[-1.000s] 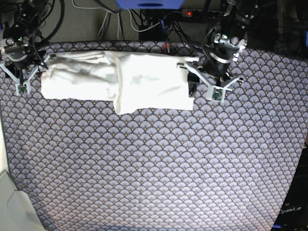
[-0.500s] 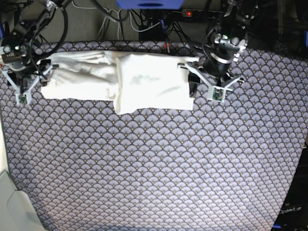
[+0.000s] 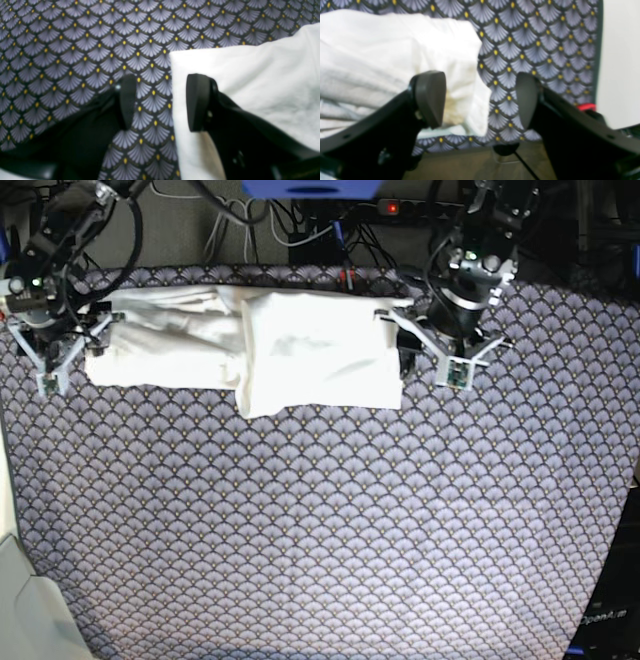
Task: Fold the T-shirt properly
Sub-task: 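Release the folded shirt and raise both grippers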
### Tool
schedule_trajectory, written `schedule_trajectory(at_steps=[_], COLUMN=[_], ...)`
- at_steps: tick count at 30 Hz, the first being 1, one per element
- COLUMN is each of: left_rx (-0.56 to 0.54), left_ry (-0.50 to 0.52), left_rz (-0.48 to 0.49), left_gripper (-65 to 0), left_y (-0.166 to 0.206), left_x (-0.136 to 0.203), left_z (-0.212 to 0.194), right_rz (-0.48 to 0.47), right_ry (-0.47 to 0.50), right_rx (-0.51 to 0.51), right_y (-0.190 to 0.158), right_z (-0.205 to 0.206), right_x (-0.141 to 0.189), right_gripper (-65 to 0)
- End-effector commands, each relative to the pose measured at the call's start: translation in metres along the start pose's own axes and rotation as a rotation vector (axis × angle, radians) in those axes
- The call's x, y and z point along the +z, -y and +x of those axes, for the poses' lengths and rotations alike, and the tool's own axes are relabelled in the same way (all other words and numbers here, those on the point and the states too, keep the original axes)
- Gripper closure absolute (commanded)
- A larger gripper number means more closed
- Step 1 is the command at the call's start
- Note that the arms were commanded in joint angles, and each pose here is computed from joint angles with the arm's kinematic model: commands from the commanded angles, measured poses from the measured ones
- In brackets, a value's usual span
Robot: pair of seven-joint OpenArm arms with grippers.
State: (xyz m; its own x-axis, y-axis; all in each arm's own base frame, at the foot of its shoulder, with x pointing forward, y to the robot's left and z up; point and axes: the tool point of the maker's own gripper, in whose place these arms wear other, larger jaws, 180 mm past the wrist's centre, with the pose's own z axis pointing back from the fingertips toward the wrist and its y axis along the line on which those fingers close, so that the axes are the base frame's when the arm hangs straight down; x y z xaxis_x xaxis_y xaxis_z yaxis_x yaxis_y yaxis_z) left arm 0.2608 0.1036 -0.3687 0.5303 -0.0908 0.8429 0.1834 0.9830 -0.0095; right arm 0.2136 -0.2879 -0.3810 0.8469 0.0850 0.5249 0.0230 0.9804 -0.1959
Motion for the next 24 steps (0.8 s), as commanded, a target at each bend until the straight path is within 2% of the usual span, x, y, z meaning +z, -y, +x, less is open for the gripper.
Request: schedule_trajectory(at_steps=[1, 13, 24], left_rx=[-0.009, -0.004, -0.003], left_ry=[0.047, 0.031, 0.024], left_rz=[0.001, 0.032, 0.033], left_gripper=[-31.3, -31.3, -31.3], left_y=[-0.001, -0.012, -0.012], left_x=[0.002, 0.007, 0.008], left_z=[0.013, 0.006, 0.003], right_rz=[-0.002, 0.056, 0.07], right_ry=[0.001, -0.056, -0.091], right_rx=[-0.007, -0.045, -0.047], right_y=[0.004, -0.001, 0.0], right_z=[0.001, -0.012, -0.019], right_x=[-0.002, -0.028, -0.035], right_gripper=[-45.5, -45.5, -45.5])
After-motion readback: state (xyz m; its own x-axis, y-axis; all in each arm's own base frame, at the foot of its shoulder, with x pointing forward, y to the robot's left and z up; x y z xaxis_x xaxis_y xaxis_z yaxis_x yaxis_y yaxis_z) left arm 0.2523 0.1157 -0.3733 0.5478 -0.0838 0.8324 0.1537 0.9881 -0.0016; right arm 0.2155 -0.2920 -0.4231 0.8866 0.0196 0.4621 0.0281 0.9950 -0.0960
